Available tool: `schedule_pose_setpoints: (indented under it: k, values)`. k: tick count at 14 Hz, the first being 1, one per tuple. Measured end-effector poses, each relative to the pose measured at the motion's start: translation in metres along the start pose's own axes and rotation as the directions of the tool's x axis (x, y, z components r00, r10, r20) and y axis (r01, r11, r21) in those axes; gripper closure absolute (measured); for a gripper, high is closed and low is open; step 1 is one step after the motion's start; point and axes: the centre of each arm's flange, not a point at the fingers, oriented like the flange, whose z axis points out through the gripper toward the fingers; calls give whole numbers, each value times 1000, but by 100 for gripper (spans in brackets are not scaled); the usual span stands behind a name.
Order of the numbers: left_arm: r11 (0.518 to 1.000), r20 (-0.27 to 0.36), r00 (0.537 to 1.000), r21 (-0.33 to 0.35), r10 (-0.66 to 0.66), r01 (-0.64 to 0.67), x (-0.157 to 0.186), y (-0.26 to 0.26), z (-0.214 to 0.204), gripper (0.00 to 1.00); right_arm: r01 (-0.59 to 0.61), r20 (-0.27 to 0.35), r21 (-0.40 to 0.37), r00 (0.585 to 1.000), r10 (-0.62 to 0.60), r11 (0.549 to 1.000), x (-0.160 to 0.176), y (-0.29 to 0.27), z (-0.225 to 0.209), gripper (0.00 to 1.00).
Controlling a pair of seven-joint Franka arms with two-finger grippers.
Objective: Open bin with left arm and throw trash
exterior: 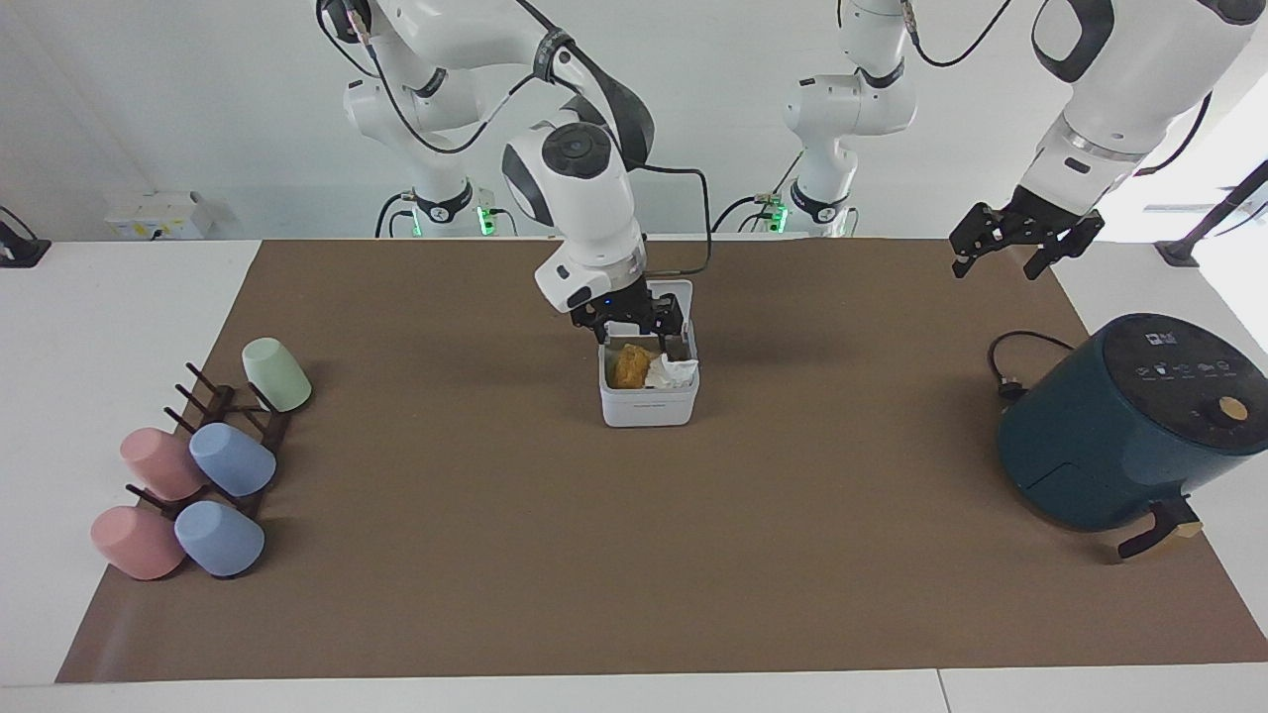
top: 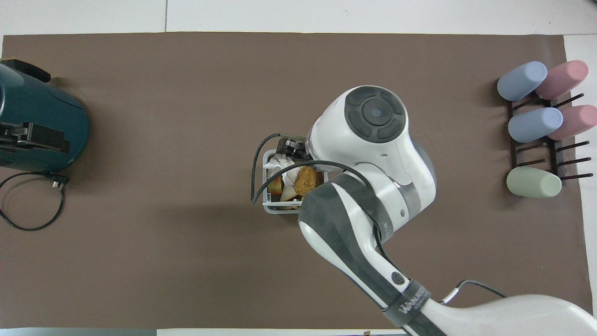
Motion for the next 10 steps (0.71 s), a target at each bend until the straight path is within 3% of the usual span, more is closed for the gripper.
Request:
schedule_pose_setpoints:
  k: [5,7,10]
  values:
    - [1000,0,1000,0,1,-1,0,0,0,0,86,-49,-67,995,-89,994,90,109,-97,0]
    - [1000,0,1000,0,1,-1,0,0,0,0,124,-25,-106,992,-127,987,102,156,-131,0]
    - [1000,0,1000,0,2,-2,0,0,0,0,167,20,-157,986,-166,973,94,212,-177,0]
